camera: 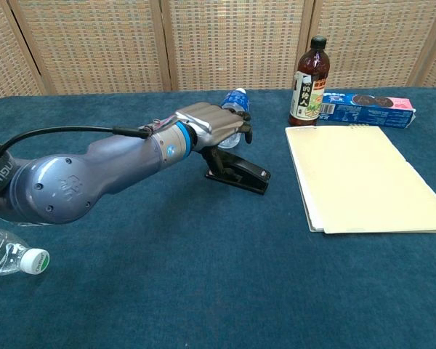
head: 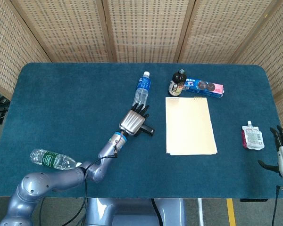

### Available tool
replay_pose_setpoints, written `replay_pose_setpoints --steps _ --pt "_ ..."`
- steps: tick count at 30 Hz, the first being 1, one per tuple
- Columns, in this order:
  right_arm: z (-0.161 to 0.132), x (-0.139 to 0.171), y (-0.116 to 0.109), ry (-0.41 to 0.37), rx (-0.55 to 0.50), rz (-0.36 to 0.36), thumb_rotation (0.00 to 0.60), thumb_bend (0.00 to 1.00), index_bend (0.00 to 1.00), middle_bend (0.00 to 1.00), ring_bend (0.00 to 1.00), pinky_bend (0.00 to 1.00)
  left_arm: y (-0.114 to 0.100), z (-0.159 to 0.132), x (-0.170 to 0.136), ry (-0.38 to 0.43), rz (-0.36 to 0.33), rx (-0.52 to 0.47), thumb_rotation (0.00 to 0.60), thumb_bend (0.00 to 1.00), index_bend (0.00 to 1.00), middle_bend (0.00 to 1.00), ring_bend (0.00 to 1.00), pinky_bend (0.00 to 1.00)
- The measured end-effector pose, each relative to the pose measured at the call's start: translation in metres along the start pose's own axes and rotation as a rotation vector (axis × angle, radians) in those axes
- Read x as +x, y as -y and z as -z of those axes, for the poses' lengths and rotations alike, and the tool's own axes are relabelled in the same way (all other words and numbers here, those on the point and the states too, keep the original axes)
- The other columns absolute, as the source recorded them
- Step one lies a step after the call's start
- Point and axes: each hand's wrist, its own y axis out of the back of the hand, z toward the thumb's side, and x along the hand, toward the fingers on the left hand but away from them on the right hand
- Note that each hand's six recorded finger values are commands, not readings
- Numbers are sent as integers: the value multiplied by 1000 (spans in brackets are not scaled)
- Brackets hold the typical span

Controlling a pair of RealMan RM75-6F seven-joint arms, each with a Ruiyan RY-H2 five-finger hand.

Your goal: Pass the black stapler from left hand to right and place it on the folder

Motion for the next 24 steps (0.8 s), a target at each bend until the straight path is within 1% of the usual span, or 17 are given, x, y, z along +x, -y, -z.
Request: replay_pose_setpoints --steps 3,7,12,14,16,17,21,24 --pt "-1 1 -1 -3 1 2 600 140 45 0 0 0 -12 12 -8 -7 -34 -24 600 349 207 0 0 42" --pt "-3 3 -1 -8 2 4 600 140 45 0 0 0 -39 42 -24 -37 -100 -64 600 349 196 0 0 34" --pt "-5 4 0 -15 9 1 600 140 45 0 0 0 -69 86 -55 -93 -178 -101 600 342 120 0 0 1" --pt "-7 5 1 -19 15 -3 600 140 45 0 0 0 -78 108 -73 -126 -202 -109 600 294 69 0 0 0" --pt "-9 5 3 -24 21 -7 600 139 44 0 0 0 -84 130 -93 -165 -222 -109 600 205 16 0 0 0" --pt "-10 6 4 -27 25 -9 600 140 44 0 0 0 -86 140 -103 -185 -229 -111 600 183 3 0 0 0" --pt "-17 9 9 -45 33 -25 600 140 43 0 0 0 -86 177 -152 -285 -256 -118 600 166 0 0 0 0" --pt "-22 10 12 -57 41 -34 600 139 43 0 0 0 -79 197 -188 -363 -277 -115 600 164 0 0 0 0"
